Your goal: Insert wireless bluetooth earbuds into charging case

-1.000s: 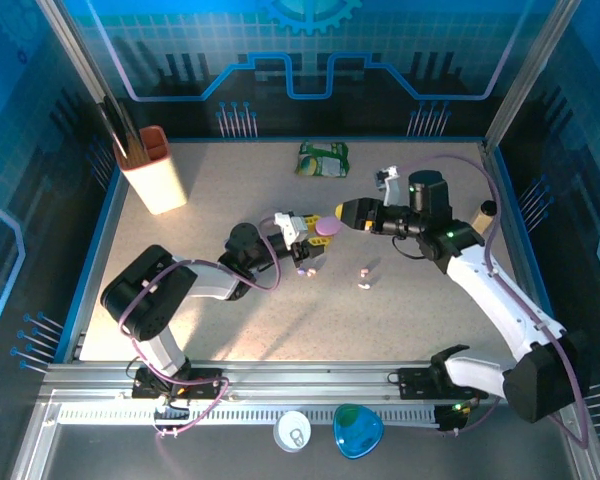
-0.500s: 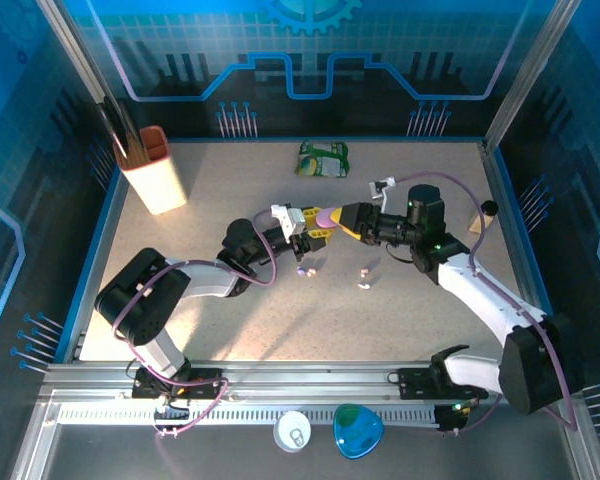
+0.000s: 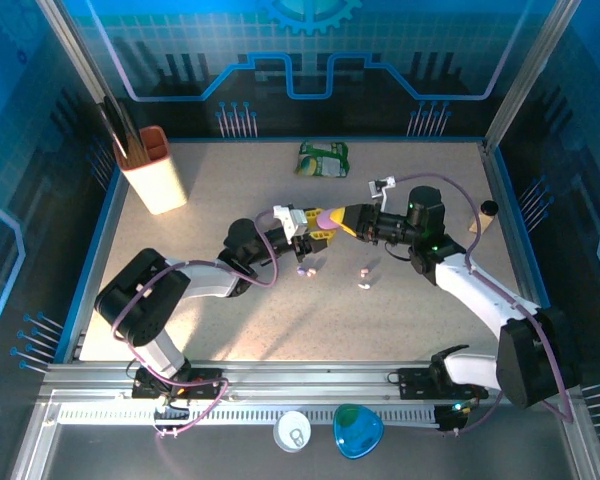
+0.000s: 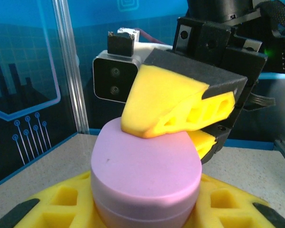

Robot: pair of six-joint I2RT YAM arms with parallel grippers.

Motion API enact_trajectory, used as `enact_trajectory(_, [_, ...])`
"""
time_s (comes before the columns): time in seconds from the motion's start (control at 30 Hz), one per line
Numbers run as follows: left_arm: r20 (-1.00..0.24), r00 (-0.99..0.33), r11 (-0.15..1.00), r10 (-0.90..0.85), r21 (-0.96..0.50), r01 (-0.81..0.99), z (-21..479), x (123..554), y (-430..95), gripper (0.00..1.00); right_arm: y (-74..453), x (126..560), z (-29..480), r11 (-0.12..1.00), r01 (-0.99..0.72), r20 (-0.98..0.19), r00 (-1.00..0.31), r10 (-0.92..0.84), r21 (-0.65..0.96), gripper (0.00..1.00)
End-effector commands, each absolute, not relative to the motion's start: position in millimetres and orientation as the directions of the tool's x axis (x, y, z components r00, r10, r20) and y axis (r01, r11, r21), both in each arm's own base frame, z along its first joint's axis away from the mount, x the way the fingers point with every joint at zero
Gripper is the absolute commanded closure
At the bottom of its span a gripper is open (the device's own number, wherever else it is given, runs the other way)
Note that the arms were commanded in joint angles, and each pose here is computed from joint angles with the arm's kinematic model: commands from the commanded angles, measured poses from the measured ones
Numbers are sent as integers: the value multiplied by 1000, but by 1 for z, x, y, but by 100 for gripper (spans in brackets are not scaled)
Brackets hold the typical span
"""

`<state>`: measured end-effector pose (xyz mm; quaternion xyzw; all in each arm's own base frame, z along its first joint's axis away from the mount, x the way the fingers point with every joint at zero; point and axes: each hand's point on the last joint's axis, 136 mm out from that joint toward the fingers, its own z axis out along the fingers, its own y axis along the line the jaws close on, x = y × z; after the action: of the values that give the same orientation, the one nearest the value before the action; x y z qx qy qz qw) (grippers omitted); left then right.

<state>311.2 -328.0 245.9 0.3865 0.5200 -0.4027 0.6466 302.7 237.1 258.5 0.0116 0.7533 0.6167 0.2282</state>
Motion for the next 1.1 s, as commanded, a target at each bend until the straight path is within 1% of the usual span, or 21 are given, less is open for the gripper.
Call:
enact_trajectory(0.0, [-975,185,354,-121,131,926,261,302,-331,58,227,307,254,252,-278,-352,-877,328,927,83])
enact_trajectory(0.03, [-976,183,358,-116,131,924,259,302,-331,50,225,308,251,258,-273,-351,-875,333,927,83])
enact_trajectory(0.07, [-977,181,368,-111,128,921,259,303,-329,39,223,310,246,270,-269,-352,-873,338,925,82])
enact_trajectory(0.1, [-980,171,371,-104,122,921,256,303,-327,30,219,313,240,288,-260,-353,-871,343,922,82])
enact_trajectory(0.17, [-984,153,377,-93,108,920,251,303,-322,15,210,319,221,357,-235,-363,-863,352,904,81])
enact_trajectory(0.2, [-986,141,387,-84,98,917,247,304,-318,9,205,322,208,412,-213,-371,-859,353,886,81])
enact_trajectory(0.27, [-991,111,415,-69,73,907,241,307,-308,4,195,328,183,537,-177,-402,-851,337,825,80])
enact_trajectory(0.33, [-996,76,453,-56,42,890,235,312,-295,1,187,336,162,636,-150,-429,-848,310,757,80])
enact_trajectory(0.37, [-998,51,477,-41,25,878,230,316,-288,1,185,341,154,667,-141,-436,-849,300,732,80])
enact_trajectory(0.47, [-999,-22,549,42,4,836,215,326,-272,1,189,355,137,700,-132,-437,-856,276,702,80])
enact_trajectory(0.53, [-993,-59,580,100,10,814,205,333,-264,1,196,366,127,699,-125,-424,-863,273,704,80])
enact_trajectory(0.73, [-958,-196,623,207,-25,782,184,347,-251,1,225,406,94,677,-92,-374,-883,283,730,78])
enact_trajectory(0.9, [-945,-263,664,196,-69,745,180,354,-238,1,251,432,69,644,-64,-325,-899,295,762,78])
enact_trajectory(1.0, [-925,-346,726,155,-131,675,175,363,-224,1,260,442,52,649,-40,-296,-910,291,760,78])
enact_trajectory(1.07, [-910,-398,791,113,-160,591,171,373,-211,1,266,445,44,644,-32,-276,-919,282,764,76])
